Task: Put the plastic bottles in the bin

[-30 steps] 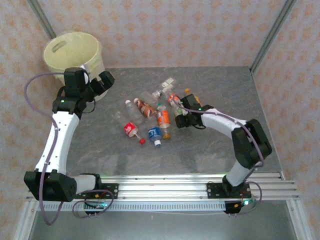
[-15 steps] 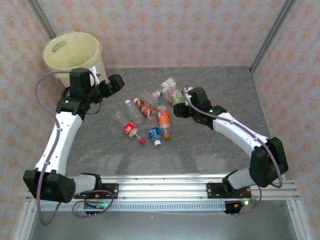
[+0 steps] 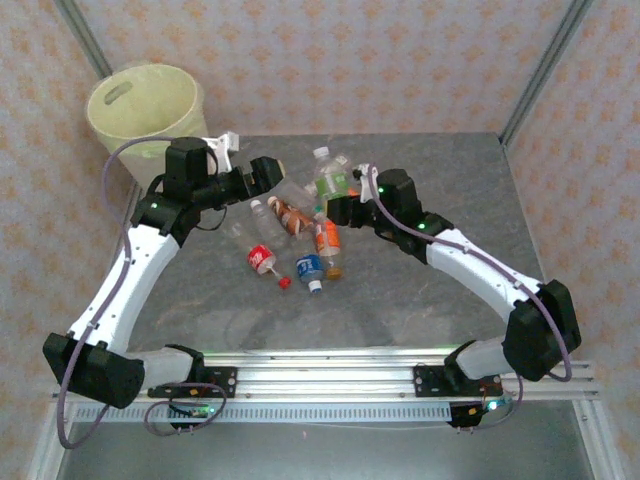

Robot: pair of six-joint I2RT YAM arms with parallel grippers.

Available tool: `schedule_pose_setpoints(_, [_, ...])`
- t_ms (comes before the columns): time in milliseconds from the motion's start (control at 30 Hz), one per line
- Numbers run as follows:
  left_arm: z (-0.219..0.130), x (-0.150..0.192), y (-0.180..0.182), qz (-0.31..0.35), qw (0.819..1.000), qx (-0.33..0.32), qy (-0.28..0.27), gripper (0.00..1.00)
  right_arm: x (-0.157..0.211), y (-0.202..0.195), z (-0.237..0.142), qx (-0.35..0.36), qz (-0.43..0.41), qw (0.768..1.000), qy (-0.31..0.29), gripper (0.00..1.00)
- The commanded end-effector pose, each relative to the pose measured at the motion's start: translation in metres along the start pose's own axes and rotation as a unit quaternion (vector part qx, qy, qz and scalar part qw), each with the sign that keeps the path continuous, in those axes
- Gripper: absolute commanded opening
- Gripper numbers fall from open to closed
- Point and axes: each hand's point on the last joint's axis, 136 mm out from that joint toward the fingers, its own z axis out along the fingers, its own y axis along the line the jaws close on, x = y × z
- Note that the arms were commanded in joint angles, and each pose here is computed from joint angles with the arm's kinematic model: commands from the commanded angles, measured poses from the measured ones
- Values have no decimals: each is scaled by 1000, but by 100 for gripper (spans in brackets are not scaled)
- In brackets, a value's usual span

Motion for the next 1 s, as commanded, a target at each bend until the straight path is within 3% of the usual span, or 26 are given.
schedule_pose_setpoints(0, [6, -2, -22, 20, 999, 50, 6, 100, -17, 34, 4, -53, -29, 998, -21, 29])
schedule_pose_setpoints(300, [15, 7, -31, 38, 998, 48, 18, 100, -23, 74, 21, -102, -63, 993, -6, 29])
schedule_pose_setpoints(533, [27, 9, -11, 34, 999, -15, 5, 100, -30, 92, 21, -137, -60, 989, -11, 28])
schedule_pose_setpoints(700, [37, 13, -11, 22, 1000, -13, 10, 100, -36, 101, 17, -158, -56, 985, -24, 29])
schedule_pose_setpoints(833, [42, 11, -8, 14, 1000, -19, -2, 92, -34, 112, 16, -186, -67, 980, -21, 29])
schedule_pose_setpoints(967, [42, 5, -9, 6, 1000, -14, -20, 71, -34, 117, 15, -196, -68, 978, -21, 30])
